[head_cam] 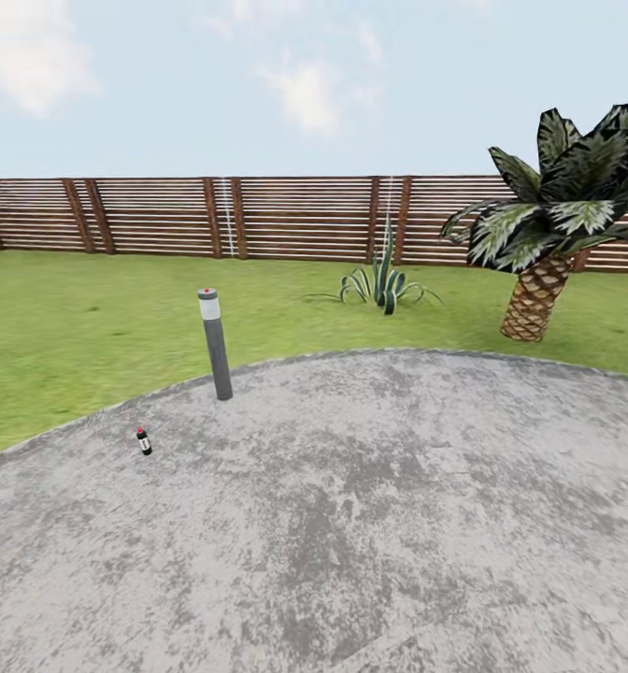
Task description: Pick up the pesticide atomizer in the garden and spray insectifuge to fully cover both potted plants in the garden.
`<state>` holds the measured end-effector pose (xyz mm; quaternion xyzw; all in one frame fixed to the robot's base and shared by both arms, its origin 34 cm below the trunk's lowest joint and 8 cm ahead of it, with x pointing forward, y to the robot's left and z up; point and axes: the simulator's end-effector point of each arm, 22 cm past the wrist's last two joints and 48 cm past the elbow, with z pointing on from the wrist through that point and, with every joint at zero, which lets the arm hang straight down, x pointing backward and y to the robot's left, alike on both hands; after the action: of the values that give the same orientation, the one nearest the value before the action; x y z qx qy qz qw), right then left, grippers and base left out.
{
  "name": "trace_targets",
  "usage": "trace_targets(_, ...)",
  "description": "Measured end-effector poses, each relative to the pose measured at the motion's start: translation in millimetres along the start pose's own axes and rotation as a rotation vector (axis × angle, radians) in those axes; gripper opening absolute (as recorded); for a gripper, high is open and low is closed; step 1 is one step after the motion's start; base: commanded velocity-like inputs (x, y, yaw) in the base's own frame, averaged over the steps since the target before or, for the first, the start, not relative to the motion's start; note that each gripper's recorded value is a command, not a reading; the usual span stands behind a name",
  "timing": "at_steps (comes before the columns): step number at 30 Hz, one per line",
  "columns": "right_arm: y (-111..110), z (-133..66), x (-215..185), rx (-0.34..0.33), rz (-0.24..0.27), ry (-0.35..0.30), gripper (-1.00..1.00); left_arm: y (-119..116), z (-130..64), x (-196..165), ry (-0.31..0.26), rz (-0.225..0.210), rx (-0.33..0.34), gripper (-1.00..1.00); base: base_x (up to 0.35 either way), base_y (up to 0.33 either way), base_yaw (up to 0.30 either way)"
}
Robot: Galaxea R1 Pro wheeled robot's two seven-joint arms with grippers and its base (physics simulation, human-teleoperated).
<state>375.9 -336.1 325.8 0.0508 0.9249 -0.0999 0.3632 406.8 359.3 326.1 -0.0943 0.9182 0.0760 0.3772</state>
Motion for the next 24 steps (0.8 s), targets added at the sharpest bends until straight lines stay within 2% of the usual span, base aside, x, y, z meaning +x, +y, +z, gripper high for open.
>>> trace_targets(14, 1.2, -0.1, 0.1, -0.002, 0.000, 0.000, 1.00, -0.1, 0.0, 0.0, 0.000, 0.000, 0.000, 1.00, 0.339, -0.027, 0.274)
trace_targets(24, 1.1, -0.1, 0.0, -0.001, 0.001, 0.000, 1.00, -0.1, 0.0, 0.0, 0.000, 0.000, 0.000, 1.00, 0.339, -0.081, 0.038)
